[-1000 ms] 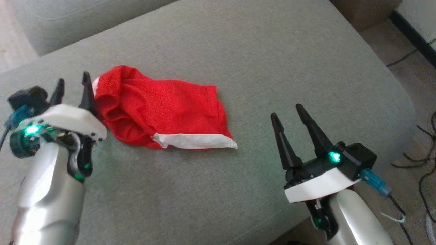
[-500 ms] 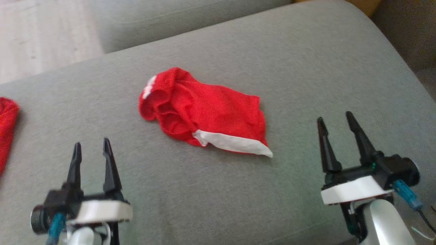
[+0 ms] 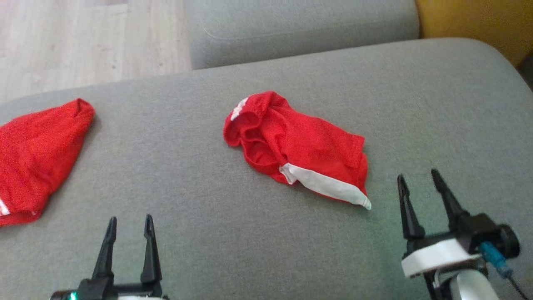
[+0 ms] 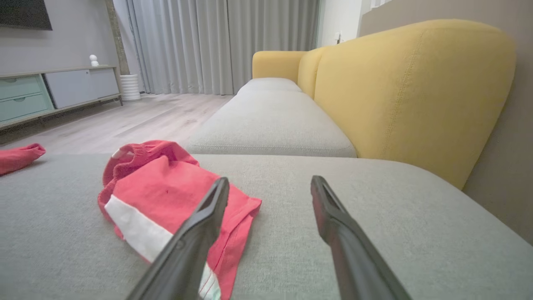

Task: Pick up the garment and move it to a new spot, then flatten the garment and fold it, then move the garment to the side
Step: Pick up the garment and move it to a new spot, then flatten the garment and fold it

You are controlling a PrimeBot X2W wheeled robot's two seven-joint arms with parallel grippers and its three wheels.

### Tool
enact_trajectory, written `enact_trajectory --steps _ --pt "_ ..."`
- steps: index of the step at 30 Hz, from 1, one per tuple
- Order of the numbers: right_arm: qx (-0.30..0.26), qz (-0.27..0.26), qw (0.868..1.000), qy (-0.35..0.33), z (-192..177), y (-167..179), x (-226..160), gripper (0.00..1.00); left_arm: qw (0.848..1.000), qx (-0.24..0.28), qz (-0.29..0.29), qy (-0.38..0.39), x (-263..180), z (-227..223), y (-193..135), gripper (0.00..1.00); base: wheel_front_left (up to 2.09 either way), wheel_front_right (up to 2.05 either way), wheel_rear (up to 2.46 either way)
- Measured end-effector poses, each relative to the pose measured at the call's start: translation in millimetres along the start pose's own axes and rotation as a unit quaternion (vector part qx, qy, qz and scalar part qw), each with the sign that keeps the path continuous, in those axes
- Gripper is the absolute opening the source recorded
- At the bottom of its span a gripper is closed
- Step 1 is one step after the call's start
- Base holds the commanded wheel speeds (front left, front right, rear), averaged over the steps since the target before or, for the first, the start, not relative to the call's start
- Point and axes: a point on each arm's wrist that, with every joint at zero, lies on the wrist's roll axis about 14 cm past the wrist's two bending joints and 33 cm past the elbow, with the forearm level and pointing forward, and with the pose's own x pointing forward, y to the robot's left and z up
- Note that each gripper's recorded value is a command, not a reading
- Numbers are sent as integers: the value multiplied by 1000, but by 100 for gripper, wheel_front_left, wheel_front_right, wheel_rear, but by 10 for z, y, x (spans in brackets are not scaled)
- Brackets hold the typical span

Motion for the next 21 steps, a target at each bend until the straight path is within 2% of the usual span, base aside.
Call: enact_trajectory --steps 6,21 --pt "18 23 999 39 -252 180 -83 100 1000 7 6 24 -149 -148 114 100 0 0 0" --pt "25 30 998 44 -280 246 -106 100 1000 2 -2 31 -139 -198 120 100 0 0 0"
